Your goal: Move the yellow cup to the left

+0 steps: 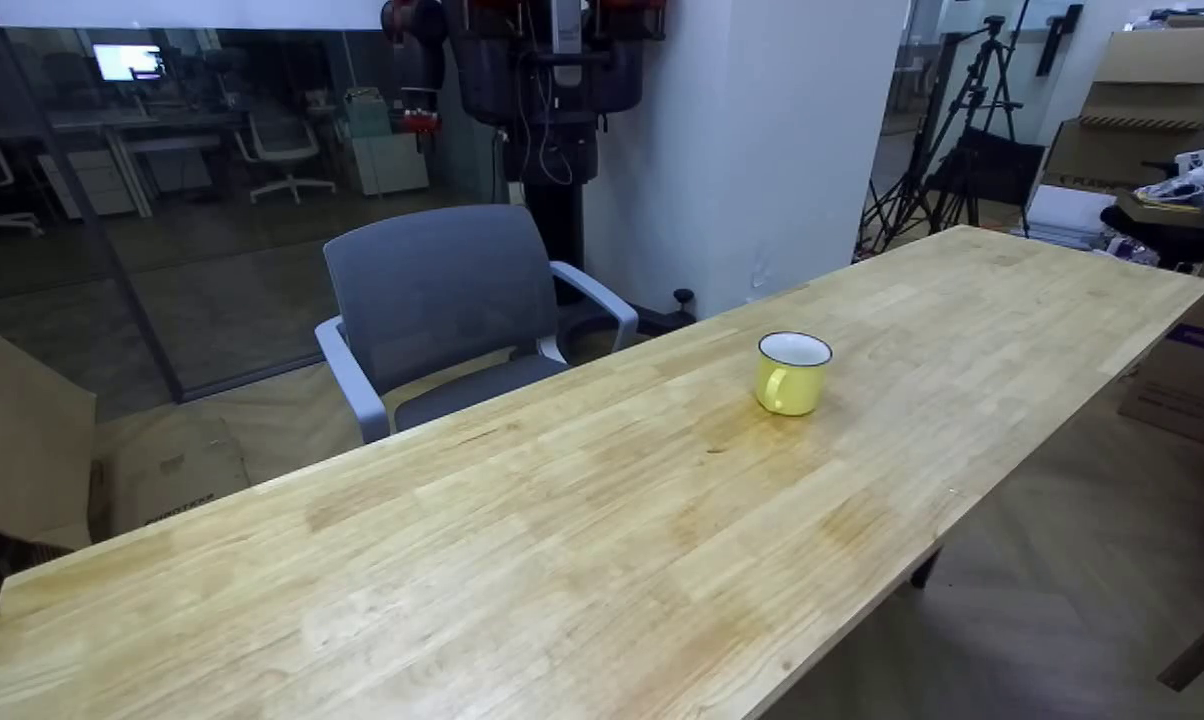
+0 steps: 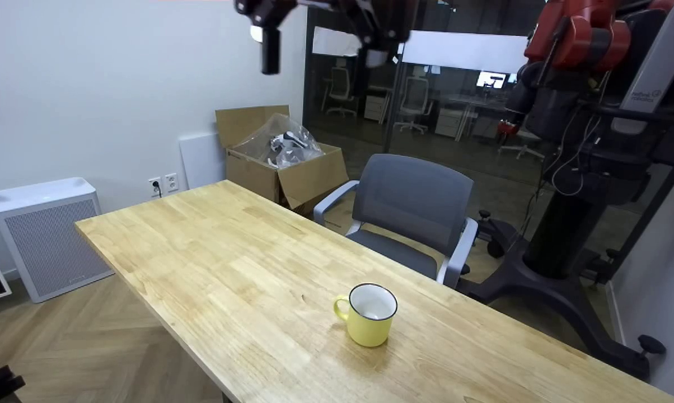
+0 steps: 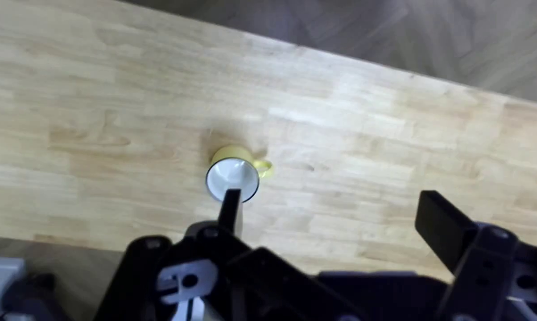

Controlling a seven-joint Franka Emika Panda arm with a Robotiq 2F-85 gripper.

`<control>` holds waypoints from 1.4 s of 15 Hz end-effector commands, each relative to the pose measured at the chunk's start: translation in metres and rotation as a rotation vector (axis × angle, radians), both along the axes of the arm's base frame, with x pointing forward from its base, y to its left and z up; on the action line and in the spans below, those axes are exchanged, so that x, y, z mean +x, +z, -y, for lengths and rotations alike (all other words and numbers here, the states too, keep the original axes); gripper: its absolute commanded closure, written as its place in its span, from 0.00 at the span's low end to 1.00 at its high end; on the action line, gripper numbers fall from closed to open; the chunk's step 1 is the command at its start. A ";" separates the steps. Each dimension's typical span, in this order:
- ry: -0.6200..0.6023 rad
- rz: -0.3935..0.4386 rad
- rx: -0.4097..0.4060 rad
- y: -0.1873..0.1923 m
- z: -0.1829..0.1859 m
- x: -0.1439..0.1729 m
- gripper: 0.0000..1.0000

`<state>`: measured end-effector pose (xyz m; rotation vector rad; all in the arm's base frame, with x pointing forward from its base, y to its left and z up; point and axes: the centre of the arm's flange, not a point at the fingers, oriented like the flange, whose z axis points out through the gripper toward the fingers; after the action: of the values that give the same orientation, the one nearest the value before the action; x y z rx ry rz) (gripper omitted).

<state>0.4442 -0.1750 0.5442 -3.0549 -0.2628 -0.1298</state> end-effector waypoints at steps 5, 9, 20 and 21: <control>-0.148 0.228 -0.138 -0.075 0.059 0.104 0.00; -0.125 0.138 -0.110 -0.134 0.043 0.141 0.00; -0.038 0.015 -0.109 -0.185 0.031 0.180 0.00; -0.023 -0.018 -0.099 -0.197 0.029 0.191 0.00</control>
<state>0.5902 -0.2006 0.3694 -3.1680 -0.2052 -0.2059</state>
